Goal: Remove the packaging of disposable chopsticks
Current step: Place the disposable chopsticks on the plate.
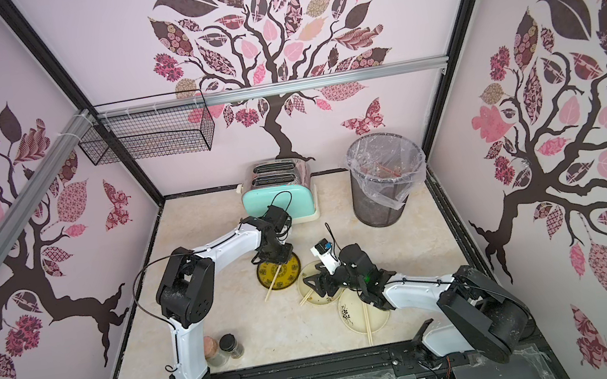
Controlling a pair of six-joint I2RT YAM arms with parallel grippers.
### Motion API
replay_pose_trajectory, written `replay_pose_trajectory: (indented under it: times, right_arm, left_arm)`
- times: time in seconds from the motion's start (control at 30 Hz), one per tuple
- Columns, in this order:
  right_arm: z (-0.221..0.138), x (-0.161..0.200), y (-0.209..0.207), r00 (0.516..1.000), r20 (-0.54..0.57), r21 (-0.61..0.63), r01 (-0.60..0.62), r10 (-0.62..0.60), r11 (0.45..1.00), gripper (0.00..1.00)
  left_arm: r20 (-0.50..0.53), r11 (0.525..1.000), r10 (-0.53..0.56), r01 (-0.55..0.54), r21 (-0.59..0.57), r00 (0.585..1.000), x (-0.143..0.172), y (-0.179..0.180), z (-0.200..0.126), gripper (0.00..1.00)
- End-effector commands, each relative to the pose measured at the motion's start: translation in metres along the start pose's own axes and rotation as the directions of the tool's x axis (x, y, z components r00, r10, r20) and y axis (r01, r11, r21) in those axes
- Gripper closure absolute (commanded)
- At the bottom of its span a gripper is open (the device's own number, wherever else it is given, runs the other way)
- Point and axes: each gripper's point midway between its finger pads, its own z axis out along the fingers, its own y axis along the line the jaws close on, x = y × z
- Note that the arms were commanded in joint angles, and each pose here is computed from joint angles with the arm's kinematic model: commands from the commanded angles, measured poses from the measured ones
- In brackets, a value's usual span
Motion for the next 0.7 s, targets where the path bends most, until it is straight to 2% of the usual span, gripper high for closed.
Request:
replay_pose_trajectory:
  times: [0.0, 0.67]
  right_arm:
    - [0.003, -0.0117, 0.0041, 1.0, 0.015, -0.003, 0.026, -0.026, 1.0, 0.29]
    - [0.0057, -0.0096, 0.0078, 0.999, 0.0, -0.011, 0.034, -0.034, 0.999, 0.26]
  left_arm:
    - [-0.016, 0.999, 0.026, -0.026, -0.023, 1.0, 0.0004, 0.0001, 0.0057, 1.0]
    - [-0.026, 0.999, 0.032, -0.034, -0.041, 0.999, -0.0015, 0.0006, 0.0089, 0.91]
